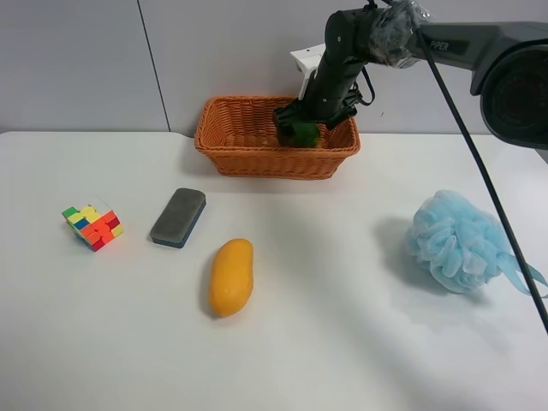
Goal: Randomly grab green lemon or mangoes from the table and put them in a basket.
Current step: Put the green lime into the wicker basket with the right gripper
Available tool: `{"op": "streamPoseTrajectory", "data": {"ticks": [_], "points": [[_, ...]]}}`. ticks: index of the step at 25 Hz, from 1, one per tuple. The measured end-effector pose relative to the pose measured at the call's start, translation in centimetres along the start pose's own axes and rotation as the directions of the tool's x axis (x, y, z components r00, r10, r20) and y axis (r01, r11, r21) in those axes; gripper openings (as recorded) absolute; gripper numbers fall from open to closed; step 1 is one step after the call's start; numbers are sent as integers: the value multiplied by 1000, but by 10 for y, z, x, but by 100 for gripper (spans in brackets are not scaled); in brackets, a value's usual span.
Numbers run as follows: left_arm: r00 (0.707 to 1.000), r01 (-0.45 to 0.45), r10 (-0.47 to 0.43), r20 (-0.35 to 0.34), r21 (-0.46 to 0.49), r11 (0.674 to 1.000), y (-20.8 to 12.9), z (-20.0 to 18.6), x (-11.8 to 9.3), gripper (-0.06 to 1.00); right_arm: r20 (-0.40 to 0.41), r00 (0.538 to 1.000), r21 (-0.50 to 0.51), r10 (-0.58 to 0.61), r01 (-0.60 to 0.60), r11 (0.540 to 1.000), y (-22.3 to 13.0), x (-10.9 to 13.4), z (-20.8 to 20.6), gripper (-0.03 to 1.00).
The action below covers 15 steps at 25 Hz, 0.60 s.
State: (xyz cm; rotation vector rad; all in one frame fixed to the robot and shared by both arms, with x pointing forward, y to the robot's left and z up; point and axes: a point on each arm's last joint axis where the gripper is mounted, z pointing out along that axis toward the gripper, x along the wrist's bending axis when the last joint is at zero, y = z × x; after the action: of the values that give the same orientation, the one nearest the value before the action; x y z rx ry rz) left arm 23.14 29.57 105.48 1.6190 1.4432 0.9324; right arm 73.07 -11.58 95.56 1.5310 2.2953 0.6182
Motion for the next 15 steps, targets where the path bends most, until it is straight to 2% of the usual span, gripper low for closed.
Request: {"op": "streamPoseTrajectory", "data": {"ticks": [4, 7, 12, 15], "points": [[1000, 0, 0, 0, 0, 1000, 0, 0, 0, 99, -12, 1000, 27, 10, -10, 1000, 1, 1, -13, 99], [1000, 0, 0, 0, 0, 1000, 0, 0, 0, 99, -16, 1000, 54, 12, -11, 998, 4, 1, -41, 99], [1000, 0, 0, 0, 0, 1000, 0, 0, 0, 99, -20, 1000, 124, 11, -9, 992, 5, 0, -108, 99], [1000, 0, 0, 0, 0, 1000, 0, 0, 0, 99, -19, 1000, 79, -2, 4, 997, 9, 0, -155, 99]]}}
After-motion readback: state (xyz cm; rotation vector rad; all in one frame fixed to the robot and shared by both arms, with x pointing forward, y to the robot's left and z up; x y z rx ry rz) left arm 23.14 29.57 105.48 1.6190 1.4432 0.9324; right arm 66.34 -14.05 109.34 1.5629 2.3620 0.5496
